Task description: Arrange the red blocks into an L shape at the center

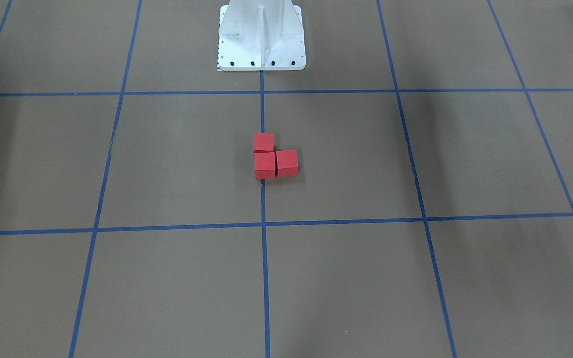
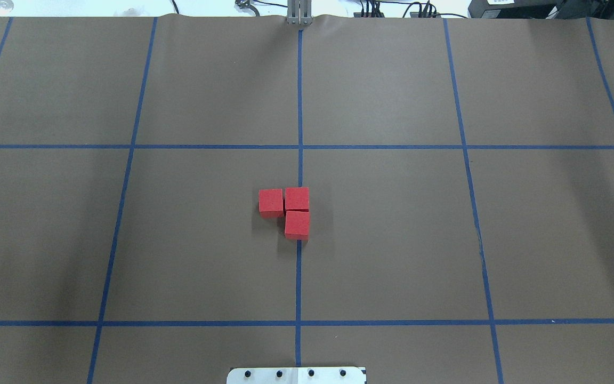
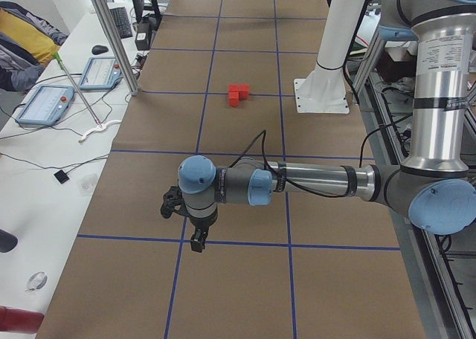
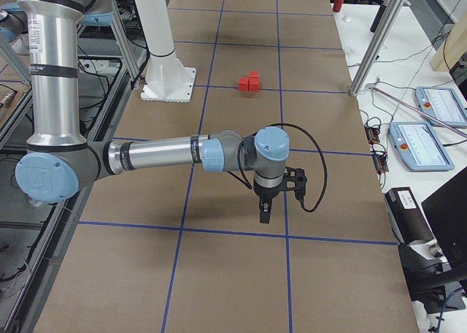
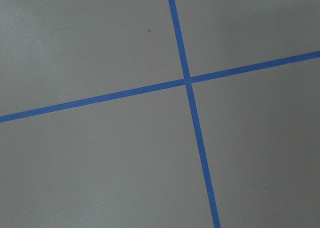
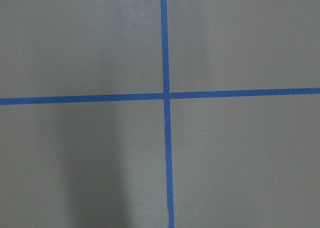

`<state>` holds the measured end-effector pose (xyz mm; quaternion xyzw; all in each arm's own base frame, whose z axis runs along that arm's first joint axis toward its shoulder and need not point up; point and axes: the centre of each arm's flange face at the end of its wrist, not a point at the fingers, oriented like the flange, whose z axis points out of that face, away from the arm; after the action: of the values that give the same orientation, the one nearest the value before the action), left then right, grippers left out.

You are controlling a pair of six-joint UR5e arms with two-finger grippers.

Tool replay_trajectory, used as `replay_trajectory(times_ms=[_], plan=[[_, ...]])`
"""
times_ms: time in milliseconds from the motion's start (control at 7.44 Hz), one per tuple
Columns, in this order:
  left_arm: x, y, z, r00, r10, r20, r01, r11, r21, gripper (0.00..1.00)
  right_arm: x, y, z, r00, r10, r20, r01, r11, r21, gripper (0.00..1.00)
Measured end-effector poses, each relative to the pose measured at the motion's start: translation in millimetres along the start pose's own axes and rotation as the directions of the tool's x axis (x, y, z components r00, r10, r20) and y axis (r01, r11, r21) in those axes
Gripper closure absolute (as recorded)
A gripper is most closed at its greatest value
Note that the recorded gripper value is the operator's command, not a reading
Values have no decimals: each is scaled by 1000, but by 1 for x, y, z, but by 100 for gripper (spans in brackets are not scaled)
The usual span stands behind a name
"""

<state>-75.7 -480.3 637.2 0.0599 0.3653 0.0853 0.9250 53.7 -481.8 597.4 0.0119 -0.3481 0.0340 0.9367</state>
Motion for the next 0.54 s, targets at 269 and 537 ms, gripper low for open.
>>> replay_trajectory(times_ms=[269, 537], plan=[[0, 0, 0, 1000, 1, -1, -1, 1000, 1, 0, 10, 10, 10, 1000, 14, -8, -14, 1000, -20, 1], [0, 0, 0, 1000, 1, -1, -1, 1000, 1, 0, 18, 20, 18, 1000, 26, -11, -26, 999, -38, 1]])
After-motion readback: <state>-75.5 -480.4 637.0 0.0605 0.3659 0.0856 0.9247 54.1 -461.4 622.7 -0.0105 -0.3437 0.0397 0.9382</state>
